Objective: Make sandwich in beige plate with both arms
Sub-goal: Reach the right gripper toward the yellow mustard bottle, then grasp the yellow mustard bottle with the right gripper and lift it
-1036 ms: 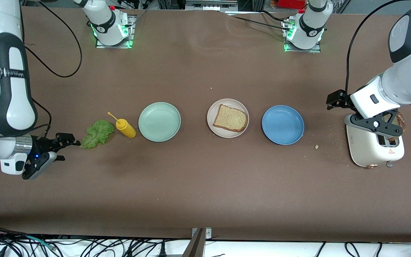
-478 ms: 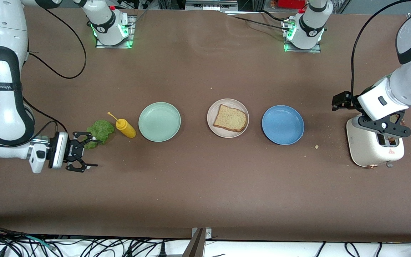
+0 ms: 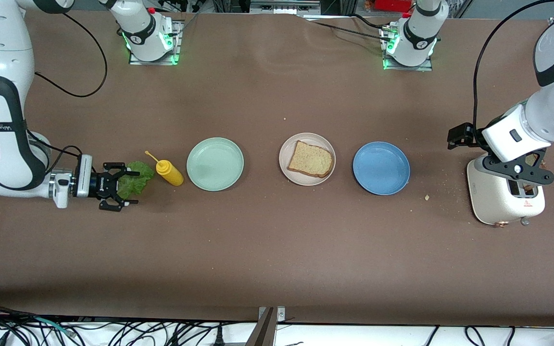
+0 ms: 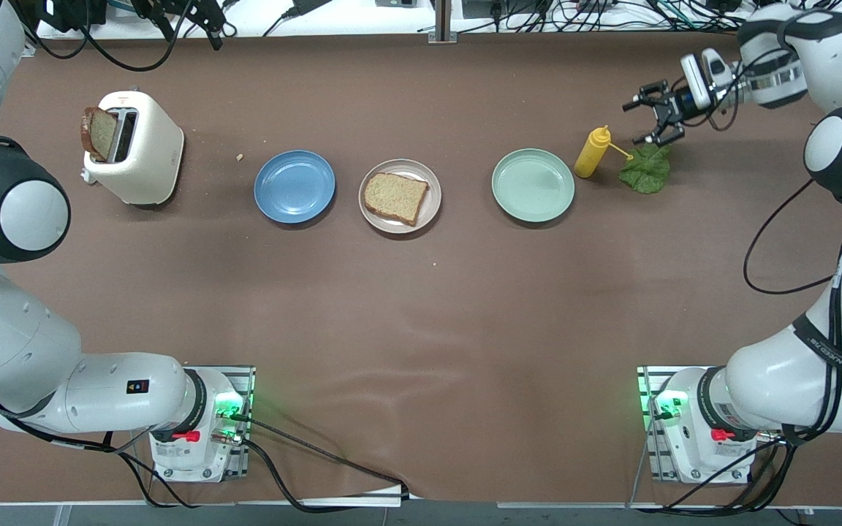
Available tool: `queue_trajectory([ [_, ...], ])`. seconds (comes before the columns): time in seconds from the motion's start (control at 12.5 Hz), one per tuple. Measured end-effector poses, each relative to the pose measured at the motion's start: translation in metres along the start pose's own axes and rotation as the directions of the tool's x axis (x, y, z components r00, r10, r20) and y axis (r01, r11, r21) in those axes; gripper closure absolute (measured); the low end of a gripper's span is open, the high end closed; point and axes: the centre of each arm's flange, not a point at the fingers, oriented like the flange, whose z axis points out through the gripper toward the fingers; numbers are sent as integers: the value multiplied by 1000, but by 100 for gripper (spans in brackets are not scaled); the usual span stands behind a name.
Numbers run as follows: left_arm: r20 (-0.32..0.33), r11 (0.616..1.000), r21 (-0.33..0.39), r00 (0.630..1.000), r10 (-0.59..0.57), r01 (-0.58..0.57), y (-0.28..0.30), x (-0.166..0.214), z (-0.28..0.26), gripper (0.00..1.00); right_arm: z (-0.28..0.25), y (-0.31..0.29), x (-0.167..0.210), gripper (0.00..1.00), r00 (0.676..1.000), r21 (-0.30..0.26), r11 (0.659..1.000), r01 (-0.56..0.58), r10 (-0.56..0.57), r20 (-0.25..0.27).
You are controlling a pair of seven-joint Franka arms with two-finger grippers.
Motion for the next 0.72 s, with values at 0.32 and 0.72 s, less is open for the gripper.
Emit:
queue_trajectory([
  [0.32,0,1000,0,1000,0,0,0,0,0,0,34,-35,-31,0,995,-3,999,44,-45,-89],
  [0.72,0,1000,0,1000,-1,1,0,0,0,0,79,-46,-45,0,984,-54,998,-18,8,-178],
])
